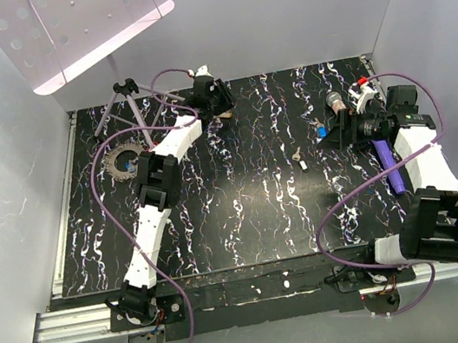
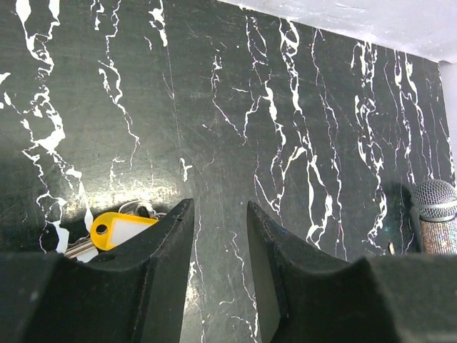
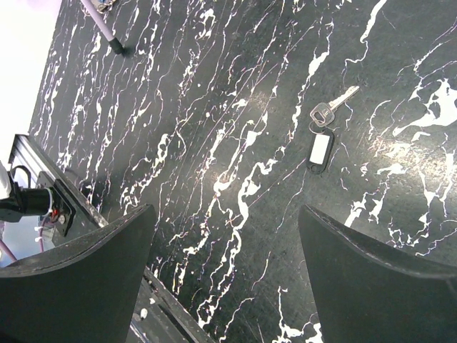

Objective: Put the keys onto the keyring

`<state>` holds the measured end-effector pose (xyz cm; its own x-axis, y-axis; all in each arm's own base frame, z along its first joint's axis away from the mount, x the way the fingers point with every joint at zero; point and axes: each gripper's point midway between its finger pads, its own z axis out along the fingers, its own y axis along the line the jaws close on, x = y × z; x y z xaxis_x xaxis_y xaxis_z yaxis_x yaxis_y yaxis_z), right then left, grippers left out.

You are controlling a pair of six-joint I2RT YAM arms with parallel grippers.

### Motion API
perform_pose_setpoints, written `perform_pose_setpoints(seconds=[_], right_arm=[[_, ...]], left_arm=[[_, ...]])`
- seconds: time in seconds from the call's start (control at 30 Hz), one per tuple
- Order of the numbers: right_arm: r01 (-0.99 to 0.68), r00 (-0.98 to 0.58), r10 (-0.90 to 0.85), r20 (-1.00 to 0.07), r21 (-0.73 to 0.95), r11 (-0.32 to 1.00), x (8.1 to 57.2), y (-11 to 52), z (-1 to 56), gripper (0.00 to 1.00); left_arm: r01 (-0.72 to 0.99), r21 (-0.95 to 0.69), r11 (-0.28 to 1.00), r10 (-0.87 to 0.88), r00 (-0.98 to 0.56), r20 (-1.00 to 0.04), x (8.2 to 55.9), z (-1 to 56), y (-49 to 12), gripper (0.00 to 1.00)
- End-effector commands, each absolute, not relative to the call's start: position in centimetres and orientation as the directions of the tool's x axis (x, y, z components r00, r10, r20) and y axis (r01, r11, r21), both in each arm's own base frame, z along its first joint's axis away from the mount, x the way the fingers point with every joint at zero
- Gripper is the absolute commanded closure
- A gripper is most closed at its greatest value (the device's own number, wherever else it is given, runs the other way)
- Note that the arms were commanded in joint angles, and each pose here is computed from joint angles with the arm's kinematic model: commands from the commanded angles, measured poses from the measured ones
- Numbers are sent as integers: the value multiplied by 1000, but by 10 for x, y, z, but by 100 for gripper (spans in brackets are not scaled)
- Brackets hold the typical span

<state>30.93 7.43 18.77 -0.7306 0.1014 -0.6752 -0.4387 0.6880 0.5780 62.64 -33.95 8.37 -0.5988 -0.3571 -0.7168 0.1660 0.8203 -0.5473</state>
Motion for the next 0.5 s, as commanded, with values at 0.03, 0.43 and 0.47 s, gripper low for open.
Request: perform_pose_setpoints(seconds=[0.03,0.43,0.47], right_arm=[[-455,-720,109,-686,584,672,311,74,193,11],[-455,-722,110,-683,588,669,311,75,193,11],[-454,-723,110,-682,589,668,310,74,192,11]], left_arm=[[105,-590,801,-440,-565,-698,641,95,-330,68],[32,-605,795,-475,-587,-655,644,73,-320,73],[30,-604,797,-474,-588,-655,643,72,-320,73]])
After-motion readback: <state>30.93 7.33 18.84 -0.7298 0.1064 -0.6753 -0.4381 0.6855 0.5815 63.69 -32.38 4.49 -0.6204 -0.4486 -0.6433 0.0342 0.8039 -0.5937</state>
